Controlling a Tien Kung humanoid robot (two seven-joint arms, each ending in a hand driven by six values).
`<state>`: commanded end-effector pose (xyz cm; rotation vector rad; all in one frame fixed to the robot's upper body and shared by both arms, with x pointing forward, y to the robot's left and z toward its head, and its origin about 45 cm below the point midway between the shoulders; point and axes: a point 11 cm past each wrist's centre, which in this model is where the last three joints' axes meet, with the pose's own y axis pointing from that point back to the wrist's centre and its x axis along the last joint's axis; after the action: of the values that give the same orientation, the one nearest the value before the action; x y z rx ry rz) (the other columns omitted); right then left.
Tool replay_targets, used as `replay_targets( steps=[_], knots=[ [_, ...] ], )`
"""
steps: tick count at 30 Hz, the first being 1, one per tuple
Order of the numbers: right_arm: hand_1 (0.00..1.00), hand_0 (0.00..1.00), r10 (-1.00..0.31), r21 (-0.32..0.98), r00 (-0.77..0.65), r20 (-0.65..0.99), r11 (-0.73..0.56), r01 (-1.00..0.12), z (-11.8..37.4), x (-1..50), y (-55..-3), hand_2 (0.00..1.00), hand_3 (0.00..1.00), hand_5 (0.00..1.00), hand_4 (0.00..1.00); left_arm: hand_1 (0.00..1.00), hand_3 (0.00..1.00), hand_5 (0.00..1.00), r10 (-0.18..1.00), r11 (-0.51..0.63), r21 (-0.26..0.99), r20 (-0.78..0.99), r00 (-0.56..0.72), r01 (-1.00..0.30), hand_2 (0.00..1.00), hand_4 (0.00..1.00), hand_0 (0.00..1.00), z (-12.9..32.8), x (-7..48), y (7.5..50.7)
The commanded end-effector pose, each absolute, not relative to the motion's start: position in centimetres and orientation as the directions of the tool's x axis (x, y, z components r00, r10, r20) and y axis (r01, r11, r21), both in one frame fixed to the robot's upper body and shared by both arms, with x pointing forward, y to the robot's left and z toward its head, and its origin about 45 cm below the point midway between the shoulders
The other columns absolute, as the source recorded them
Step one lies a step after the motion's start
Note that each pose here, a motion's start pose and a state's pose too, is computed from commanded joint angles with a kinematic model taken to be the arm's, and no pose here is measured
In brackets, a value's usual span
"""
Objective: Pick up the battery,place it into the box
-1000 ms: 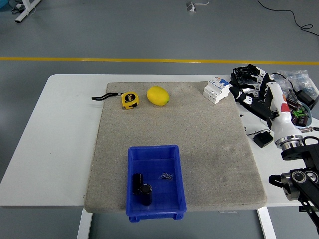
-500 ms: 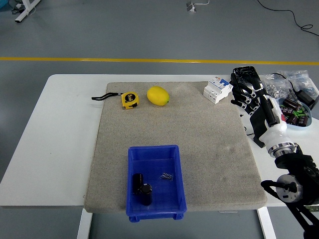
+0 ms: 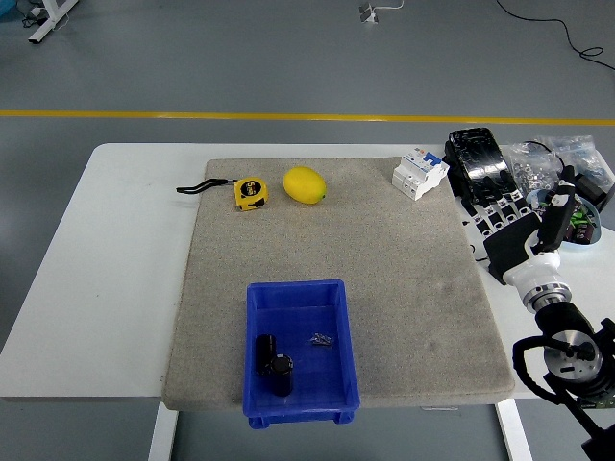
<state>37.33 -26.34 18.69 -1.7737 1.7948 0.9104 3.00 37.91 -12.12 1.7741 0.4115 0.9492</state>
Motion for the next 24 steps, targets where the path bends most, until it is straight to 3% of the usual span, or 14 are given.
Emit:
replay_targets(
  steps=[24],
  knots=[
    [0.945, 0.974, -0.688, 0.134, -0.041, -0.724, -0.083, -0.987, 18.42, 37.29, -25.93, 0.95, 0.998, 0.998, 0.998, 0.736, 0.675, 0.717, 0.656, -0.401, 0.905, 0.394, 0.644, -0.145, 0.792, 0.688, 0.737, -12.15, 2.81, 37.91]
  ],
)
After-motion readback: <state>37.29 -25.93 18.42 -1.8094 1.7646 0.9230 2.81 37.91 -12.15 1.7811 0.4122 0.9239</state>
